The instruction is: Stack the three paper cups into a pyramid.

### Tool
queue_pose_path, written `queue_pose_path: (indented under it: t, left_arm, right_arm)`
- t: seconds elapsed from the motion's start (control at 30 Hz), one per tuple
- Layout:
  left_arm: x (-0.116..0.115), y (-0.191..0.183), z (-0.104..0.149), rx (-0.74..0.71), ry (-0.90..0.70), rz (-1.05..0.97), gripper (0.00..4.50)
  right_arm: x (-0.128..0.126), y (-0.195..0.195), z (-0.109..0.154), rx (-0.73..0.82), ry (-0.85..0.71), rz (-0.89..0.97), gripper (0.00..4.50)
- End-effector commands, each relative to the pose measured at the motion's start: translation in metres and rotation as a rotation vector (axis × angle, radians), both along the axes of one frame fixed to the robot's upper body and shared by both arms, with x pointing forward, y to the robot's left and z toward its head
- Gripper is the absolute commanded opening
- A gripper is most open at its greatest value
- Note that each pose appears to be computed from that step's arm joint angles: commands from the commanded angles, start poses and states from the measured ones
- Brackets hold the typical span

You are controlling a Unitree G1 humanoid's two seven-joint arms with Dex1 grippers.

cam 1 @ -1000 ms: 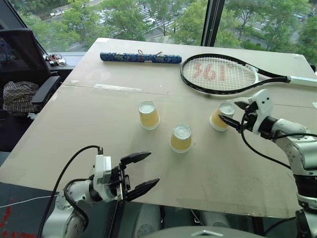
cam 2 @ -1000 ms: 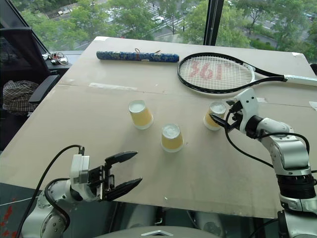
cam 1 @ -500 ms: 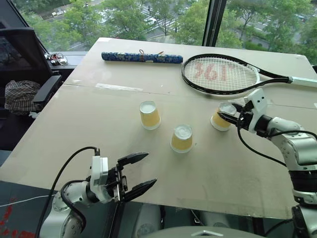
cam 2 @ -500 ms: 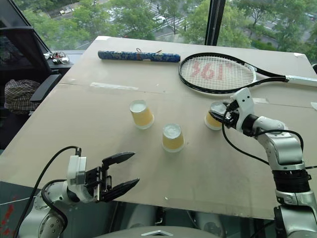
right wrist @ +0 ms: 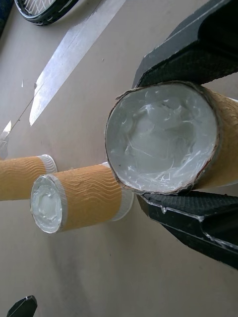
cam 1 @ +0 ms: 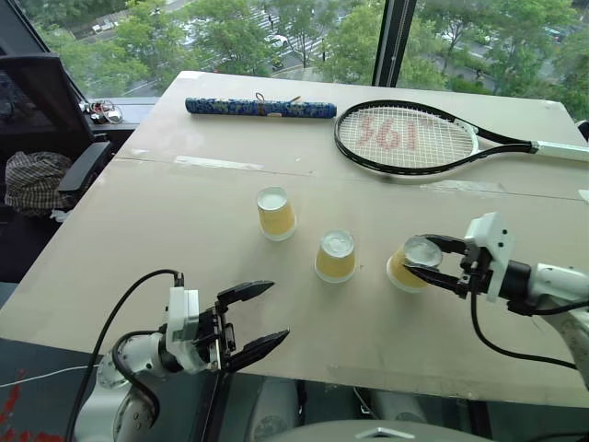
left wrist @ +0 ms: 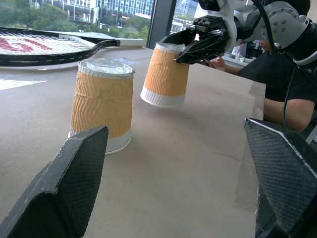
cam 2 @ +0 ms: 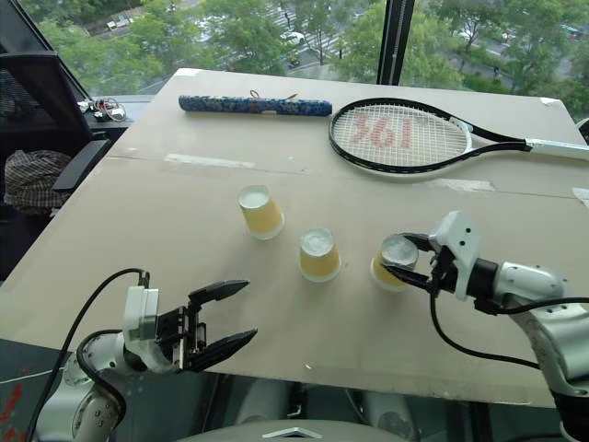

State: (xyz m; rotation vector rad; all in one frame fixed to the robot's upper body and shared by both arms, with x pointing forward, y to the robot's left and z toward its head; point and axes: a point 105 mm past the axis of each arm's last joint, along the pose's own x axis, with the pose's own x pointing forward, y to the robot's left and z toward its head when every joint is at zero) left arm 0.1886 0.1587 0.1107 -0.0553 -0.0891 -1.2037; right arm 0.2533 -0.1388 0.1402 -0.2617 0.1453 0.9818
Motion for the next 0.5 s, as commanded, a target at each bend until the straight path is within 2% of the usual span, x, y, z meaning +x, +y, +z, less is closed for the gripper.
queue_pose_path:
  t: [0.03,0.5]
  left_arm:
    - [0.001,0.002,0.006,-0.008,-0.013,-0.008,4.50]
    - [-0.003,0.010,0.006,0.008,-0.001,-0.002,4.50]
  right_arm:
    - [-0.003,0.011,0.006,-0.010,-0.079,0.041,2.09]
    - [-0.006,0.040,-0.012,-0.012,-0.085,0.125,2.09]
